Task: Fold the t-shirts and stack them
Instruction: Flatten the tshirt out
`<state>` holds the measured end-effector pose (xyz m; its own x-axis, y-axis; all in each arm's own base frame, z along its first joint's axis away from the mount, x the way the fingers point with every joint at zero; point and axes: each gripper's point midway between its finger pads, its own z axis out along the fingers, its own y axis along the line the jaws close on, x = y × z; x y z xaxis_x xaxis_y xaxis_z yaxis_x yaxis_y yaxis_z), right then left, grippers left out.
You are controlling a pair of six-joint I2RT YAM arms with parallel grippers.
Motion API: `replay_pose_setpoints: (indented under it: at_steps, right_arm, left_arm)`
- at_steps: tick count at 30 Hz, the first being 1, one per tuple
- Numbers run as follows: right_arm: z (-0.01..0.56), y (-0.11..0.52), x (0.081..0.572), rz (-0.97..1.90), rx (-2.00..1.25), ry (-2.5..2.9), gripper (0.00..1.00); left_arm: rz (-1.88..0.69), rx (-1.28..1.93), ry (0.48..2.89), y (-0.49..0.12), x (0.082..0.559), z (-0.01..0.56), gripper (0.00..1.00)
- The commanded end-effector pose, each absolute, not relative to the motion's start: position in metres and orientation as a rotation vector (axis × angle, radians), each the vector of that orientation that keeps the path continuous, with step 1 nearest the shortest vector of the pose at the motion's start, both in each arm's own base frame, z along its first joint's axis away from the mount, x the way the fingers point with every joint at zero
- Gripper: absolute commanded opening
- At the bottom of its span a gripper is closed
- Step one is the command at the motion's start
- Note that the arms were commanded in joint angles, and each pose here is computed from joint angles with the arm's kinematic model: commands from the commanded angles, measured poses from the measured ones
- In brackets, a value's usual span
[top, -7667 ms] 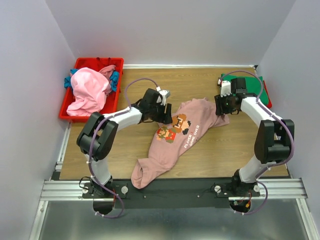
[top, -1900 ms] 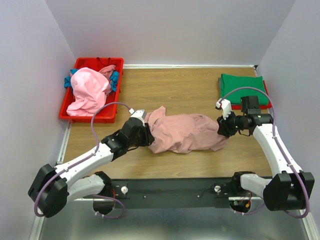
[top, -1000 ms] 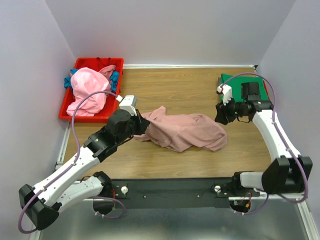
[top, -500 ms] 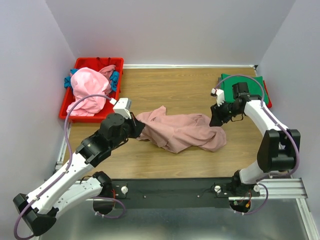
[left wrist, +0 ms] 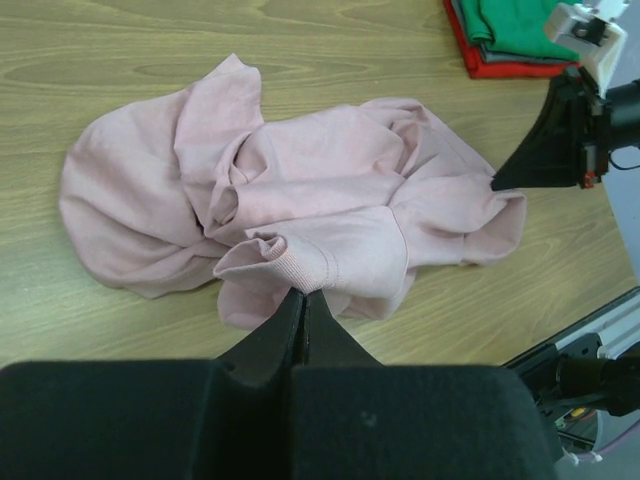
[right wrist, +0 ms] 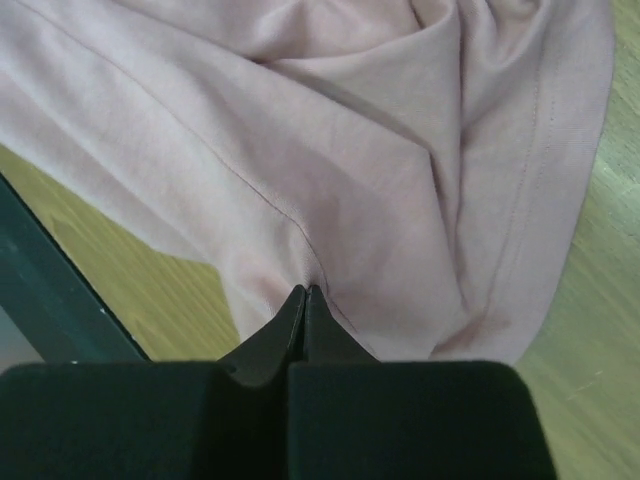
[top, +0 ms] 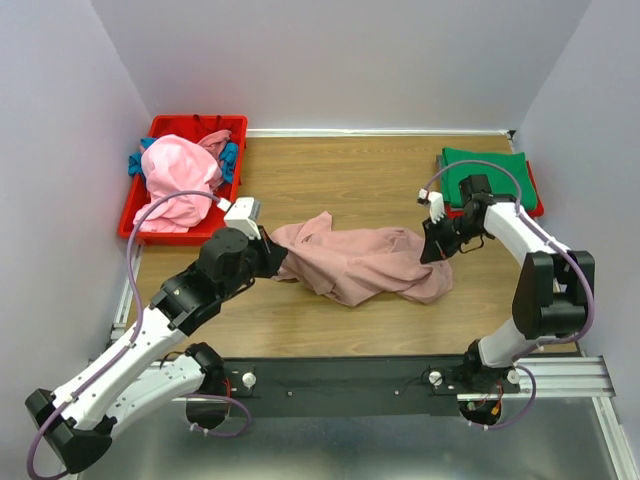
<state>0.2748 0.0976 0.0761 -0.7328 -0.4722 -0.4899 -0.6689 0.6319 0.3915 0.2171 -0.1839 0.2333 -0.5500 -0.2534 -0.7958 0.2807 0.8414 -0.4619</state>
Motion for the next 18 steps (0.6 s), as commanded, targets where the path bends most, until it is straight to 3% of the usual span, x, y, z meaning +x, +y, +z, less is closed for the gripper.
replay_pose_setpoints:
  at_steps: [1, 7, 13, 18]
  right_arm:
    - [0.112, 0.104, 0.271, 0.809, -0.96, 2.426, 0.0]
    - [0.221, 0.095, 0.31, 0.53, -0.983, 2.177, 0.01]
    - [0.389, 0.079, 0.331, 0.173, -0.958, 1.783, 0.01]
    - [0.522, 0.072, 0.301, -0.008, -0.869, 1.474, 0.0]
  left_arm:
    - [-0.626, -0.024, 1.99, -0.173, 0.228, 0.251, 0.0]
    - [-0.592, -0.035, 1.803, -0.168, 0.249, 0.336, 0.0]
    - [-0.646, 0.017, 1.419, -0.164, 0.252, 0.505, 0.0]
    - [-0.795, 0.082, 1.064, -0.151, 0.203, 0.646, 0.0]
